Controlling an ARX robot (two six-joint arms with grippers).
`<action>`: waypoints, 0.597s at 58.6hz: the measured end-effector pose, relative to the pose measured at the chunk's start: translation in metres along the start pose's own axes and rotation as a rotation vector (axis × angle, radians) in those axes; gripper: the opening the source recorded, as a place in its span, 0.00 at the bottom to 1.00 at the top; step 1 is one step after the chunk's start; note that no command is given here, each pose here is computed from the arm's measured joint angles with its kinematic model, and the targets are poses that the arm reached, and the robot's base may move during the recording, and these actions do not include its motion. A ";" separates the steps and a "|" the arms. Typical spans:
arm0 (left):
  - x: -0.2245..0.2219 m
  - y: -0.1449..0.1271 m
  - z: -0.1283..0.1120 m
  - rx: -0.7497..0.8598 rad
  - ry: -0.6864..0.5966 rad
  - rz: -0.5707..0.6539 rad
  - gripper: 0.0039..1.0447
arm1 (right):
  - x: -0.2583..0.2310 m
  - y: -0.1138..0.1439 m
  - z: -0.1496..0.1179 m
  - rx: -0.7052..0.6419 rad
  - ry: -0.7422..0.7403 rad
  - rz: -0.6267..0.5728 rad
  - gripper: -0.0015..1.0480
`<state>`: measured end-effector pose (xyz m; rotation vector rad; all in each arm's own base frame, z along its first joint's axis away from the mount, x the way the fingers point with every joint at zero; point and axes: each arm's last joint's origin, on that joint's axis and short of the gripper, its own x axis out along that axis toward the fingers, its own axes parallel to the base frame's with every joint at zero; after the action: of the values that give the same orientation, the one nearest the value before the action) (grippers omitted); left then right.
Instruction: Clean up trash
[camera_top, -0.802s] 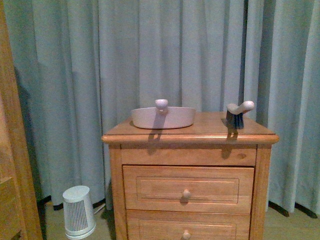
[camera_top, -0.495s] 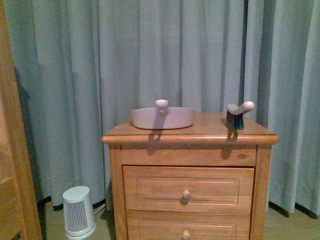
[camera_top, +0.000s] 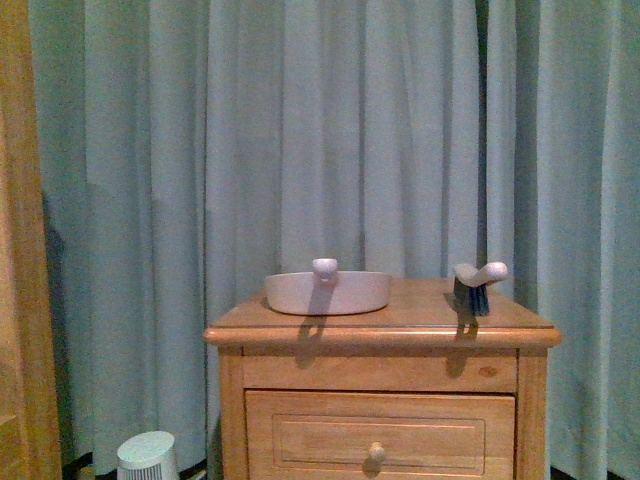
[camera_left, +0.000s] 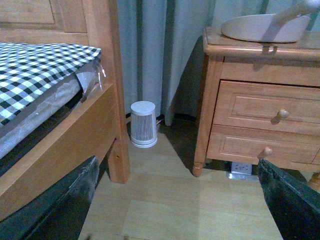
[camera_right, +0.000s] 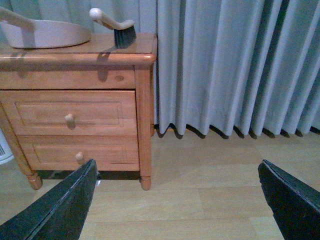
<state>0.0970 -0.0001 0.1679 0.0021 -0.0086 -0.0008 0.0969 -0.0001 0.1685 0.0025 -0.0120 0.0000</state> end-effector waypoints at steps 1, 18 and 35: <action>0.000 0.000 0.000 0.000 0.000 0.000 0.93 | 0.000 0.000 0.000 0.000 0.000 0.000 0.93; 0.000 0.000 0.000 0.000 0.000 0.000 0.93 | 0.000 0.000 0.000 0.000 0.000 0.000 0.93; 0.000 0.000 0.000 0.000 0.000 0.000 0.93 | 0.000 0.000 0.000 0.000 0.000 0.000 0.93</action>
<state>0.0971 -0.0001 0.1678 0.0021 -0.0082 -0.0008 0.0969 -0.0001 0.1685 0.0025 -0.0120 -0.0004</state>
